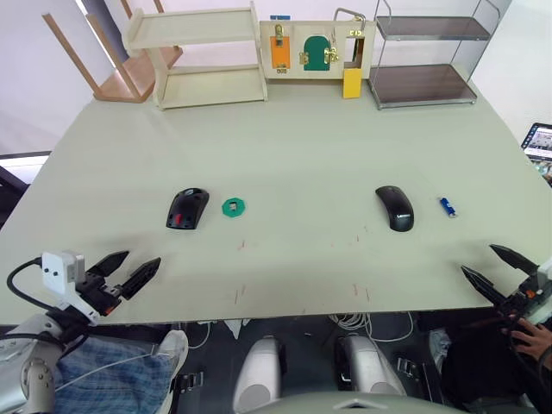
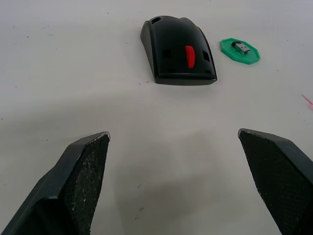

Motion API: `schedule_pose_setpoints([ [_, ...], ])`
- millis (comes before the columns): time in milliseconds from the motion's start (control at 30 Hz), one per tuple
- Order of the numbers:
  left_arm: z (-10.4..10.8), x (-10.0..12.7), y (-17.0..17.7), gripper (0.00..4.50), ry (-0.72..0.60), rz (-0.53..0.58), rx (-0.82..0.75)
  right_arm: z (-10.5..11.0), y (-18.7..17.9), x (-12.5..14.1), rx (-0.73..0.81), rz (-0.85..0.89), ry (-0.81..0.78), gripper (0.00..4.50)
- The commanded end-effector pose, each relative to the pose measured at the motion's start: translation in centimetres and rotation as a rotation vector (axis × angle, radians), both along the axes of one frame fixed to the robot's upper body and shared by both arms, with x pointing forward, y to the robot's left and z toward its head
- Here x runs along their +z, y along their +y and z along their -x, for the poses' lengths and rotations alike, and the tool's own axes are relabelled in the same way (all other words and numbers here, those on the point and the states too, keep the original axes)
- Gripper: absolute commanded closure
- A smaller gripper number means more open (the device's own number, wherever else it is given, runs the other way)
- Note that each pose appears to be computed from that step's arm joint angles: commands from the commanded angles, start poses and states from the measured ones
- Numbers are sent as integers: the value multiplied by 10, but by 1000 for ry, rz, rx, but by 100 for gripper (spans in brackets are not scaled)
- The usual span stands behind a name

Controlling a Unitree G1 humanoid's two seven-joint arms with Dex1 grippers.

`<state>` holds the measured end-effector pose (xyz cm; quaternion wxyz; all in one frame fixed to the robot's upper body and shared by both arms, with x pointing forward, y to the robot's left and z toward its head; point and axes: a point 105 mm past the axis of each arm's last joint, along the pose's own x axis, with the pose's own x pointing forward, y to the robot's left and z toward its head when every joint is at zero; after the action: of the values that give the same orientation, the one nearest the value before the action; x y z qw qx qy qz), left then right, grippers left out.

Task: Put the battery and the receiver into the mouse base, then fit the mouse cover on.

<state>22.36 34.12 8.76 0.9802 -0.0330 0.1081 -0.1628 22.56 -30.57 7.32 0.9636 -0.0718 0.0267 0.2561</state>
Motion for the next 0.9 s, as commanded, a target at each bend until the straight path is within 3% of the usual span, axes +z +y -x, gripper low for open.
schedule_pose_setpoints([
  [33, -3, 9, 3, 0, -64, -43, 8, -1, -7, 11, 4, 24, -29, 6],
  [533, -18, 21, -3, 0, -106, 11, -45, 4, 11, 13, 92, 48, -63, 6],
  [900, -36, 36, -36, 0, -165, -45, -9, 25, 57, 39, 488, -84, -131, 6],
])
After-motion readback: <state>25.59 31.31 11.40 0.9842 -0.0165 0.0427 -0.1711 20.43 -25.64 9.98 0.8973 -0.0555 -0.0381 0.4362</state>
